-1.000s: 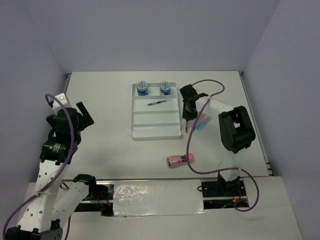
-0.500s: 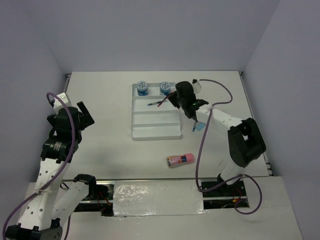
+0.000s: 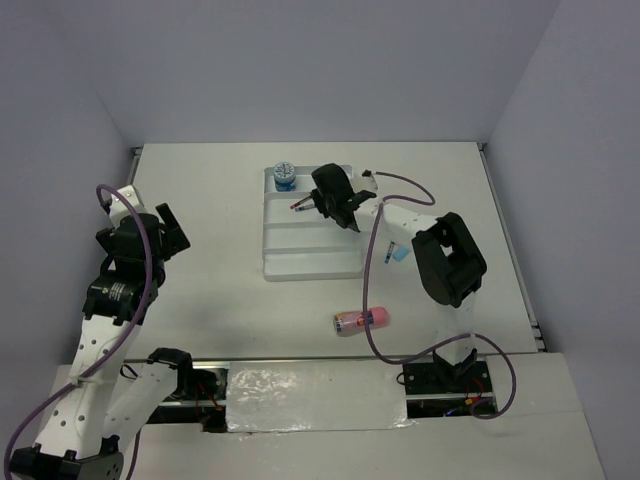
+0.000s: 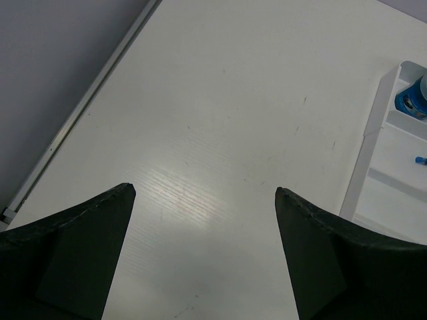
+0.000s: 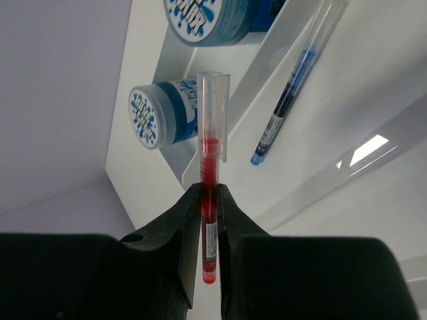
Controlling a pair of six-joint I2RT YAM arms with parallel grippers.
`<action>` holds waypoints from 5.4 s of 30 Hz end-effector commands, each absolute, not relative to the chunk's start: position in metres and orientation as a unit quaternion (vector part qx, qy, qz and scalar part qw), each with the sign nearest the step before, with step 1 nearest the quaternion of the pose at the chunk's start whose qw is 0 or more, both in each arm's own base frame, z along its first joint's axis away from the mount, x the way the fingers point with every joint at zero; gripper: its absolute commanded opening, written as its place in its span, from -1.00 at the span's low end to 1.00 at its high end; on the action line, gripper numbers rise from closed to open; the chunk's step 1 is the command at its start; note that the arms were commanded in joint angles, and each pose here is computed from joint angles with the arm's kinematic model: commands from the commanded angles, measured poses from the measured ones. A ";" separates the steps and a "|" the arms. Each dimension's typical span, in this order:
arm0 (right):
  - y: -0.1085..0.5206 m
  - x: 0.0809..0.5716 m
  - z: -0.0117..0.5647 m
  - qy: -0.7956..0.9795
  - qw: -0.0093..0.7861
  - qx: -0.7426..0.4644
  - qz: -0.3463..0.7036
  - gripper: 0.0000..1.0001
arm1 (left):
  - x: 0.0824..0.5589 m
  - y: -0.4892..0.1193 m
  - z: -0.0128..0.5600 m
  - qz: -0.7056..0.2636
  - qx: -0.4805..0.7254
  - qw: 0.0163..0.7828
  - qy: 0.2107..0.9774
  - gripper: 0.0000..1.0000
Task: Sort the stationery into containers
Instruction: Place the pen in the storage box, then pick up the pen from the center of the board, then place the pen in the storage box, then pick up the pen from the center of the board.
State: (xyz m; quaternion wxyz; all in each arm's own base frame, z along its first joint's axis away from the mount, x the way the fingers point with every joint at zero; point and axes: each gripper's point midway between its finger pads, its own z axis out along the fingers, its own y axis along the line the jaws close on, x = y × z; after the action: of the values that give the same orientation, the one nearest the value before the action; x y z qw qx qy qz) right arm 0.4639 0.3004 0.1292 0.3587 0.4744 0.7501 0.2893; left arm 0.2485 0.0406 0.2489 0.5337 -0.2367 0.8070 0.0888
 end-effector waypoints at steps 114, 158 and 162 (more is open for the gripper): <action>0.180 0.460 0.199 0.800 0.432 0.351 0.222 0.02 | 0.248 0.032 0.262 0.073 -0.215 0.563 0.795 0.99; 0.081 0.450 0.050 0.925 0.286 0.233 0.090 -0.69 | 0.251 0.029 0.259 0.071 -0.207 0.558 0.800 0.99; 0.098 0.447 0.114 0.883 0.367 0.259 0.138 -0.72 | 0.251 0.029 0.258 0.072 -0.206 0.556 0.802 0.99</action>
State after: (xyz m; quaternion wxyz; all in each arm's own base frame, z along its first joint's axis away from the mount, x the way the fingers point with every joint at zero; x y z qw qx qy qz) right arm 0.4275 0.0767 0.0361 0.2640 0.2504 0.9285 0.0738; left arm 0.2472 0.0300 0.2506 0.5421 -0.2113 0.8099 0.0750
